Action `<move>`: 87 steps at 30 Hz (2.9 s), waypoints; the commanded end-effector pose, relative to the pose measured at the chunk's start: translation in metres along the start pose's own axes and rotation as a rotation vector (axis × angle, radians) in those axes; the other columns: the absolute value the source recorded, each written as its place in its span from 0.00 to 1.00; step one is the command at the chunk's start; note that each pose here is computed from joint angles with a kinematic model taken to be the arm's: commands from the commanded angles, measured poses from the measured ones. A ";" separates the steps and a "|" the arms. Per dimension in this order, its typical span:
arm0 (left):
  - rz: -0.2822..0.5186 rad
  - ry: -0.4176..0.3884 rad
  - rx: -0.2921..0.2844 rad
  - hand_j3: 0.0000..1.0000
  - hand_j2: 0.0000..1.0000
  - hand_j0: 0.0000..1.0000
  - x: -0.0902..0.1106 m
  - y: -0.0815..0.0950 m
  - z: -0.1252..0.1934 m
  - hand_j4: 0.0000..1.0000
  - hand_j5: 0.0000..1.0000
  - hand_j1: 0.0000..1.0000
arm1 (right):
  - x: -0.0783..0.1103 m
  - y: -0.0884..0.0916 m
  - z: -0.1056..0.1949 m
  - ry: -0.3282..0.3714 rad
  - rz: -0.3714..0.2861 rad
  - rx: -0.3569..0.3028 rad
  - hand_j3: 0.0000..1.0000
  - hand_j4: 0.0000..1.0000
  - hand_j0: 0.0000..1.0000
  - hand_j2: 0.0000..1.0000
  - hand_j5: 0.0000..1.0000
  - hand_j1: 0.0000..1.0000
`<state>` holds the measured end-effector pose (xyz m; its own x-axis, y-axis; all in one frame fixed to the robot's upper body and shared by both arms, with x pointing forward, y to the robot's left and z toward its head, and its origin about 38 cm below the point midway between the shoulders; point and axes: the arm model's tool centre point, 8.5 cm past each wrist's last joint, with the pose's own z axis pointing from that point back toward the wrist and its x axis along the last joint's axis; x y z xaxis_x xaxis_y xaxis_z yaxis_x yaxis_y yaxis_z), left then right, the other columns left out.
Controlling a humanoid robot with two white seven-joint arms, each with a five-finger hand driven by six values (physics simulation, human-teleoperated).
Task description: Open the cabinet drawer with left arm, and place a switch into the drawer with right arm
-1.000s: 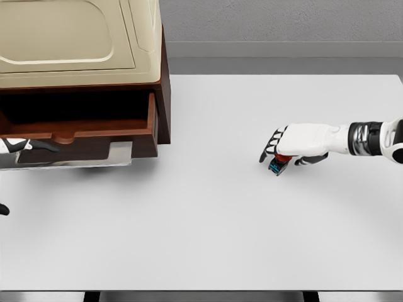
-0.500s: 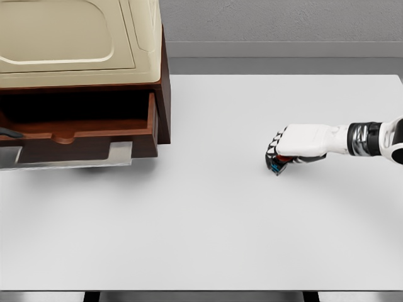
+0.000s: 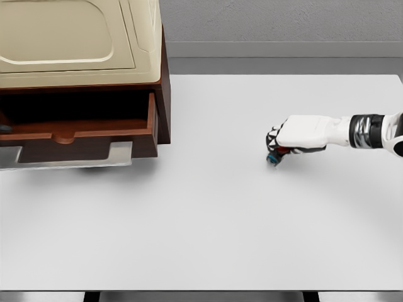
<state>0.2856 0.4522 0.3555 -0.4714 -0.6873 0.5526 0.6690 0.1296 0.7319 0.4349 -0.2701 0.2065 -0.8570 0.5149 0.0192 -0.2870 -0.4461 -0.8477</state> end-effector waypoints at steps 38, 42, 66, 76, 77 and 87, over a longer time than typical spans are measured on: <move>0.011 0.002 -0.002 1.00 1.00 1.00 -0.001 -0.002 0.000 1.00 1.00 1.00 | 0.070 -0.174 -0.080 -0.270 0.143 -0.344 0.20 0.20 0.20 0.20 0.20 0.20; 0.010 0.003 -0.003 1.00 1.00 1.00 -0.001 -0.002 0.000 1.00 1.00 1.00 | 0.082 -0.187 -0.081 -0.296 0.184 -0.349 0.20 0.20 0.20 0.20 0.20 0.20; 0.003 0.012 -0.015 1.00 1.00 1.00 -0.003 -0.004 -0.001 1.00 1.00 1.00 | 0.146 -0.268 -0.159 -0.436 0.242 -0.301 0.19 0.19 0.19 0.19 0.19 0.19; -0.003 0.015 -0.019 1.00 1.00 1.00 -0.003 -0.005 -0.001 1.00 1.00 1.00 | 0.149 -0.267 -0.184 -0.428 0.208 -0.256 0.19 0.19 0.19 0.19 0.19 0.19; -0.003 0.015 -0.019 1.00 1.00 1.00 -0.003 -0.005 -0.001 1.00 1.00 1.00 | 0.148 -0.267 -0.188 -0.425 0.199 -0.252 0.19 0.19 0.19 0.19 0.19 0.19; -0.007 0.020 -0.025 1.00 1.00 1.00 -0.004 -0.005 -0.001 1.00 1.00 1.00 | 0.135 -0.269 -0.189 -0.384 0.187 -0.241 0.57 0.57 0.57 0.57 0.57 0.57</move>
<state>0.2841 0.4534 0.3491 -0.4683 -0.7027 0.5357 0.6792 0.1015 0.7269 0.4737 0.0601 0.3369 -0.9949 0.1011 0.0069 -0.0373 -0.3023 -0.9525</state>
